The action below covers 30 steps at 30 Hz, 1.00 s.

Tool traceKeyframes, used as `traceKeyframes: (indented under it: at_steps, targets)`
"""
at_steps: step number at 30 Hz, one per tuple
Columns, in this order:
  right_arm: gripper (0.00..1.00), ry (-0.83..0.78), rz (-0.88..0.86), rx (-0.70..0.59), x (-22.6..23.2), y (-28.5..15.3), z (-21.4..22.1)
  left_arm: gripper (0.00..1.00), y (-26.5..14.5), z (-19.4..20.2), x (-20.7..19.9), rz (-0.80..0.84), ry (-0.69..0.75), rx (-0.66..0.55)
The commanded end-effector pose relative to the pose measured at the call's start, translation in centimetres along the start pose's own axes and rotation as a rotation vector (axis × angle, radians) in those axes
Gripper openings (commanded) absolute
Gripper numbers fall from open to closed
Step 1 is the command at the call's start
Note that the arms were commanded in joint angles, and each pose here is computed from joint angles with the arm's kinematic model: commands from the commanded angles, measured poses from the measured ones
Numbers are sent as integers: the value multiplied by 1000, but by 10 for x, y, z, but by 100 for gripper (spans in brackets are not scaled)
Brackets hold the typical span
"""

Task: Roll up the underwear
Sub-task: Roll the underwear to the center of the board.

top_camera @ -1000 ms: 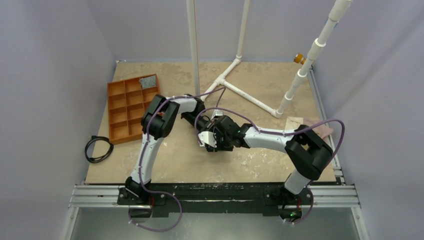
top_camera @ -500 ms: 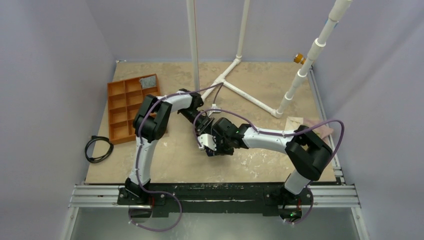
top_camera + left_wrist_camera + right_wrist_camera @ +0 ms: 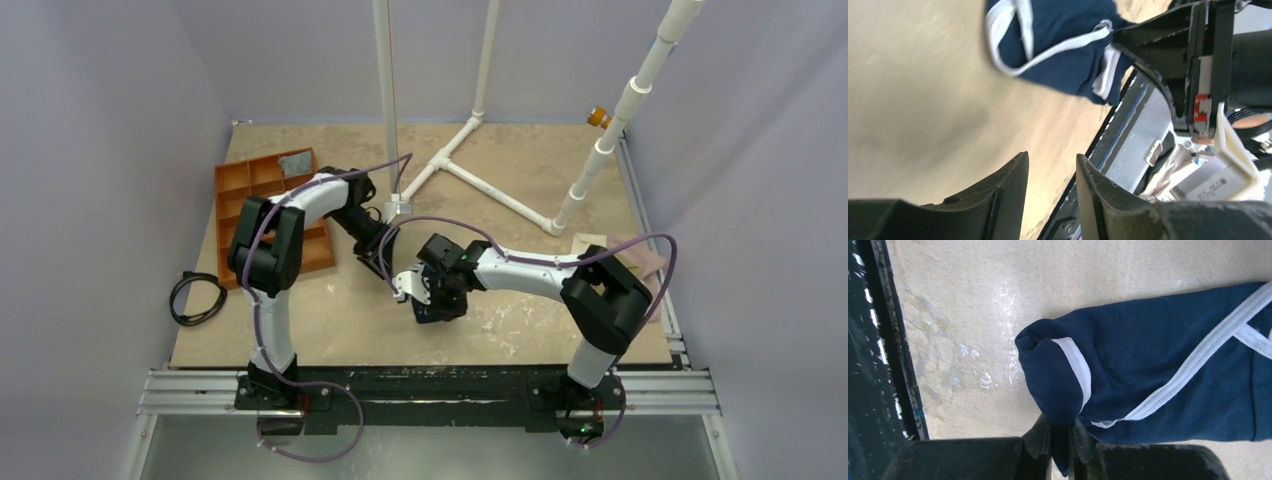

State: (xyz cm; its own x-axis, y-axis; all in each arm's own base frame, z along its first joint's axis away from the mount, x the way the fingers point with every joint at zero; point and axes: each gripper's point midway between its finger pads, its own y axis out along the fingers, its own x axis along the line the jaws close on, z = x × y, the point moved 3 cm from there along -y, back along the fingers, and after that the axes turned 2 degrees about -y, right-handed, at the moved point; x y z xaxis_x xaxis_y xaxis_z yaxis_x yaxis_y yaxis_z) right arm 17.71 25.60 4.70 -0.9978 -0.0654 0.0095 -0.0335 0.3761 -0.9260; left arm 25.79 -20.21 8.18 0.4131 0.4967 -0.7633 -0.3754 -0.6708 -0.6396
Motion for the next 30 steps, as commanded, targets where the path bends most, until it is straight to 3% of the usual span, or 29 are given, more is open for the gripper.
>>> traceKeyframes:
  at_steps: [1,13,22,30]
  targets:
    - [0,20,-132,35,14,1,-4,38,-43,16,8,-192,-17,-66]
    - [0,51,-373,138,14,27,-14,38,-102,62,24,-494,-35,-216]
    - [0,180,-524,81,-10,37,-18,37,-130,98,20,-652,-16,-336]
    - [0,295,-628,40,-40,44,-15,39,-141,106,-8,-702,207,-478]
